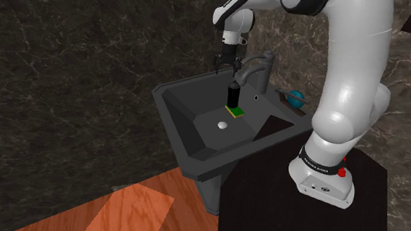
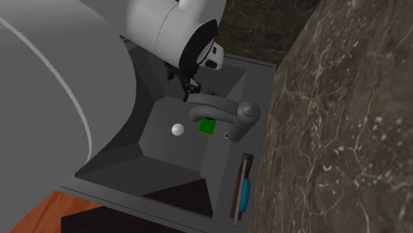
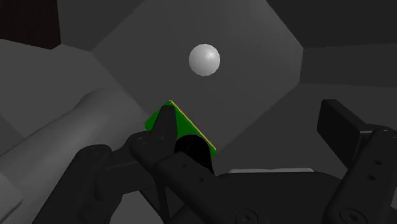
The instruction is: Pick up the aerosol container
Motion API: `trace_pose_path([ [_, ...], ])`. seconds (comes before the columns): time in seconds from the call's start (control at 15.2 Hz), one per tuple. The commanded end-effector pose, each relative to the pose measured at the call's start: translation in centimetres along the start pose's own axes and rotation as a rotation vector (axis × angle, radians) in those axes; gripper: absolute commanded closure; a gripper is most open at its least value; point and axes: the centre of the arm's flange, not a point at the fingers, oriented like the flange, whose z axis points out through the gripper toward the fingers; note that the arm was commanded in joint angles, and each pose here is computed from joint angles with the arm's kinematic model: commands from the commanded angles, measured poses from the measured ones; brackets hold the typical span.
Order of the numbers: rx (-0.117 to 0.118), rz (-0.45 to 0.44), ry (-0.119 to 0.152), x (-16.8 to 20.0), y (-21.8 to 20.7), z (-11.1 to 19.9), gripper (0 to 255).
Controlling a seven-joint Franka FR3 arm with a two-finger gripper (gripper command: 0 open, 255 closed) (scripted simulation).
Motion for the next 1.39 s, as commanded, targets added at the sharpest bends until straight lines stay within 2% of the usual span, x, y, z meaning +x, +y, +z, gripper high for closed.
trace_pose_path([
  [0.0,-0.008,0.059,0.008,3.1,1.6,1.3,0],
  [0.73,0.087,0.373,-0.008,16.0,7.7,5.9,0],
  [1.32,0.091,0.387,-0.009,17.8,8.3,9.9,0],
])
